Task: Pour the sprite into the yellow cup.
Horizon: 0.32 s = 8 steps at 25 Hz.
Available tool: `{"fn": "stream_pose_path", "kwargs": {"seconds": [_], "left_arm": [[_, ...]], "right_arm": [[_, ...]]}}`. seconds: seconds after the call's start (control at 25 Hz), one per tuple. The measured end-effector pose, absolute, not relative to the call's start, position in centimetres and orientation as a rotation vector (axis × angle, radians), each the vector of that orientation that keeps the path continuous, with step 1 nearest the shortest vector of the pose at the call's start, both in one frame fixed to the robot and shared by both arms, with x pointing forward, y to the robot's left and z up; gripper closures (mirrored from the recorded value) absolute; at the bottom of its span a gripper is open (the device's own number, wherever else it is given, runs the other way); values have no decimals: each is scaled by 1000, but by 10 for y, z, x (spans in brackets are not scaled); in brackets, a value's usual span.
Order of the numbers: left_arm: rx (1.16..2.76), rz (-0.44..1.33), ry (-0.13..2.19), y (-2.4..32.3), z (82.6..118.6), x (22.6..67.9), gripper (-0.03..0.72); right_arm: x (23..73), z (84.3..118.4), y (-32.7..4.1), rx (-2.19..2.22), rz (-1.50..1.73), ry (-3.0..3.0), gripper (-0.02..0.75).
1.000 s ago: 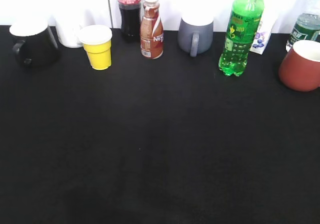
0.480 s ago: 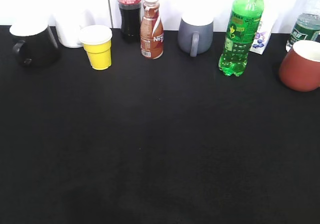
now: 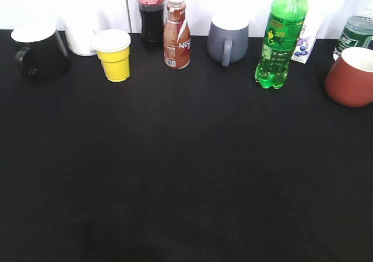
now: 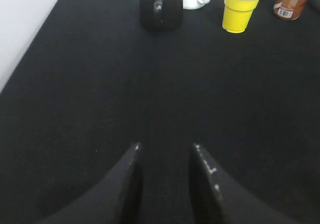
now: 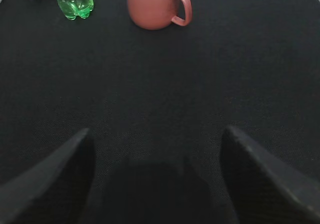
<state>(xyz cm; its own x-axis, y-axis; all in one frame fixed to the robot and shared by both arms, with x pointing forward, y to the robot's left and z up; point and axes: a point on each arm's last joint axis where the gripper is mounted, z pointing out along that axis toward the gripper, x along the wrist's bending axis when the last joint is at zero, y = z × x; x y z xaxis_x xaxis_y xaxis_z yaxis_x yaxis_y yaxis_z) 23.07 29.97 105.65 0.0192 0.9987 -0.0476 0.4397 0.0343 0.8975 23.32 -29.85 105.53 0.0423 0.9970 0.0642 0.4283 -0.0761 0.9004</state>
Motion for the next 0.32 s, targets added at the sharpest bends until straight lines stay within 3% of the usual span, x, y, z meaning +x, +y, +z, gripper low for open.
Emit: {"fn": "stream_pose_path", "kwargs": {"seconds": [0.32], "left_arm": [[1515,905,1531,300,1057,231,447]], "right_arm": [[233,1055,-299,1599,998,1472,146]]}}
